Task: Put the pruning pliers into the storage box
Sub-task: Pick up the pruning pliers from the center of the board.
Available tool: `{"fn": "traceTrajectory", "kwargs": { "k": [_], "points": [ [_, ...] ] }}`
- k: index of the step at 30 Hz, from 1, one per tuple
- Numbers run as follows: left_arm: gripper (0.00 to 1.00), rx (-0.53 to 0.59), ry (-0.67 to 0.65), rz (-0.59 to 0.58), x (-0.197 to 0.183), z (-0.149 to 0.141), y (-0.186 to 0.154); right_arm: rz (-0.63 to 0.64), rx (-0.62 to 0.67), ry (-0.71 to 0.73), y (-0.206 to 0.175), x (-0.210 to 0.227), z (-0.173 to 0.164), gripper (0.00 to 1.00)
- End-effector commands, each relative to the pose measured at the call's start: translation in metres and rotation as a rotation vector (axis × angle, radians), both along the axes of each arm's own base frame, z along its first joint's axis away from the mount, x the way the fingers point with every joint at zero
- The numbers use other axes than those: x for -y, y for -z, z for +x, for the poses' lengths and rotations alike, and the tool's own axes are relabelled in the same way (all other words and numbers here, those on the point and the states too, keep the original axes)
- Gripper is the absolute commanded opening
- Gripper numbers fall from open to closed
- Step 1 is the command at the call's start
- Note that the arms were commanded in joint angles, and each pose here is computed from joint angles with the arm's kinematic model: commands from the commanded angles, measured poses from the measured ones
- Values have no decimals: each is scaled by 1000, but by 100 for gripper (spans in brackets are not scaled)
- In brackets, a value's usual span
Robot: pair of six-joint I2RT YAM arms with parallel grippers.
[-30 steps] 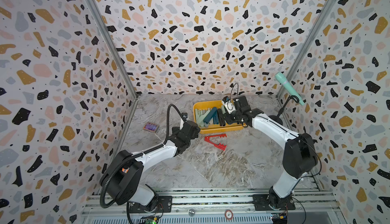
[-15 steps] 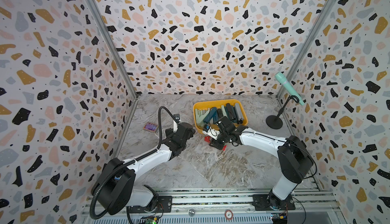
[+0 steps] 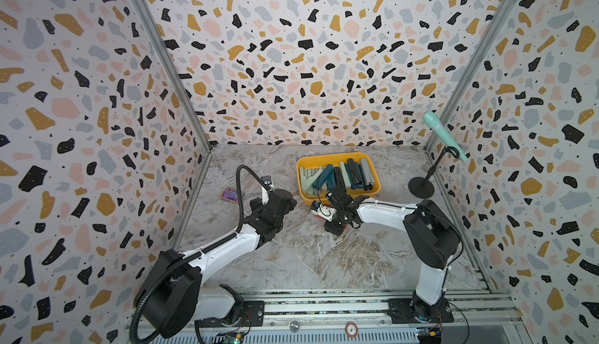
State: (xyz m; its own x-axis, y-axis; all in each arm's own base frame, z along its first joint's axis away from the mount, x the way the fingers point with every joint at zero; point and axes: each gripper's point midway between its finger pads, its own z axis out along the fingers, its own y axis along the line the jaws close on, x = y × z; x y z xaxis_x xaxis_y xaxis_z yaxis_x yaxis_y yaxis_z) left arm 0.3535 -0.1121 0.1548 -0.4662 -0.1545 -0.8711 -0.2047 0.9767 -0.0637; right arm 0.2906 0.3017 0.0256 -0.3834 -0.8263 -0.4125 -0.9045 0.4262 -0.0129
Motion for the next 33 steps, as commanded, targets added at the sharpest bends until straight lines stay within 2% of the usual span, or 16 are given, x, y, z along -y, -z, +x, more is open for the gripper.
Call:
{"fn": "traceTrajectory", "kwargs": {
  "k": [1, 5, 9, 14, 28, 30, 33],
  "points": [
    [99, 6, -24, 8, -8, -3, 2, -27, 31, 2, -6, -1, 7, 34],
    [100, 8, -26, 8, -9, -4, 2, -18, 27, -13, -12, -5, 1, 33],
    [99, 10, -28, 7, -10, -4, 2, 44, 75, -2, -40, -8, 2, 33],
    [99, 9, -20, -1, -8, -4, 3, 43, 125, 32, -55, 0, 9, 34],
    [99, 10, -28, 5, -12, -7, 3, -63, 65, 2, -9, 5, 19, 35],
    [99, 9, -30, 7, -12, -7, 4, -74, 52, 1, -4, 5, 18, 32],
    [99, 7, -31, 6, -13, -7, 5, -82, 51, 11, -3, 5, 19, 19]
  ]
}}
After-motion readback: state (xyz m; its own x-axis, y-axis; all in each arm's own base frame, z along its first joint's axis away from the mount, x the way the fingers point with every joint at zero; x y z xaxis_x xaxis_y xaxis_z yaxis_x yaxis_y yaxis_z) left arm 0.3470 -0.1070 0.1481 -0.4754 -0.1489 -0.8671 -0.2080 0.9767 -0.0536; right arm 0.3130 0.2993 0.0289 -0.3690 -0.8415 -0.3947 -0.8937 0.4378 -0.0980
